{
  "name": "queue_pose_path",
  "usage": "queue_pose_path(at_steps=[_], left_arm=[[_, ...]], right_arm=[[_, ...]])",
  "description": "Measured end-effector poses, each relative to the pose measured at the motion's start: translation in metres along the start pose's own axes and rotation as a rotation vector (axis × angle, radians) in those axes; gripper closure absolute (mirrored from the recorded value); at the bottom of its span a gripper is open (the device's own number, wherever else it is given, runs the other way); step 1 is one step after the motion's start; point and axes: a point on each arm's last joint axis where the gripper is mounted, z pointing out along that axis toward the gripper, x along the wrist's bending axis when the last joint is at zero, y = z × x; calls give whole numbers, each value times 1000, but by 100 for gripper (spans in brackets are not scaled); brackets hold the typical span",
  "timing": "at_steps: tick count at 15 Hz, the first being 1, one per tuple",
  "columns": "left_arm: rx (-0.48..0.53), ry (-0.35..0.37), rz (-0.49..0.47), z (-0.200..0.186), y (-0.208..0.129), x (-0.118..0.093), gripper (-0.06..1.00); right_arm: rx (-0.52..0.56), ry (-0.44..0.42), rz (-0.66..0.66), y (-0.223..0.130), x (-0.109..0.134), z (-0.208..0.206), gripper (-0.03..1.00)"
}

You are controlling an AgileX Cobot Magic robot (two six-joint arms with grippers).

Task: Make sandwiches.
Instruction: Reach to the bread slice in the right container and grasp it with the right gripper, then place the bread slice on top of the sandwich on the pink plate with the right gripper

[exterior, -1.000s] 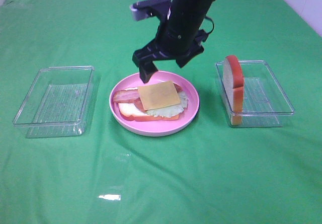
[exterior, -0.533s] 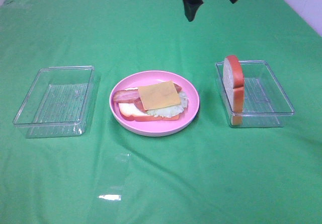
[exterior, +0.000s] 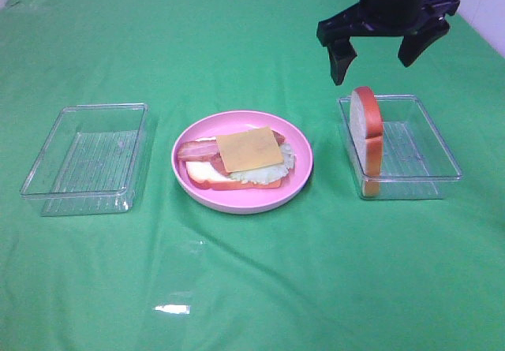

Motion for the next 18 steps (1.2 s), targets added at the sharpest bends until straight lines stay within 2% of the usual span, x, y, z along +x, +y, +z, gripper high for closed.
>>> queue_pose_path(at_steps=[7, 9, 10, 11, 13, 14, 18], left_arm=[[0, 0, 0, 0, 0, 0, -3], [0, 0, 0, 0, 0, 0, -3], [0, 0, 0, 0, 0, 0, -3], [0, 0, 0, 0, 0, 0, -3], [0, 0, 0, 0, 0, 0, -3], [0, 0, 0, 0, 0, 0, -3], [0, 0, 0, 0, 0, 0, -3]], right_arm=[[145, 20, 22, -20, 7, 64, 3], [140, 21, 22, -19, 7, 65, 14], [136, 15, 42, -19, 6, 65, 38], [136, 12, 47, -19, 6, 65, 45], [137, -7, 59, -19, 5, 65, 70], [138, -13, 56, -19, 4, 65, 72], [128, -34, 49, -14, 1, 53, 72]])
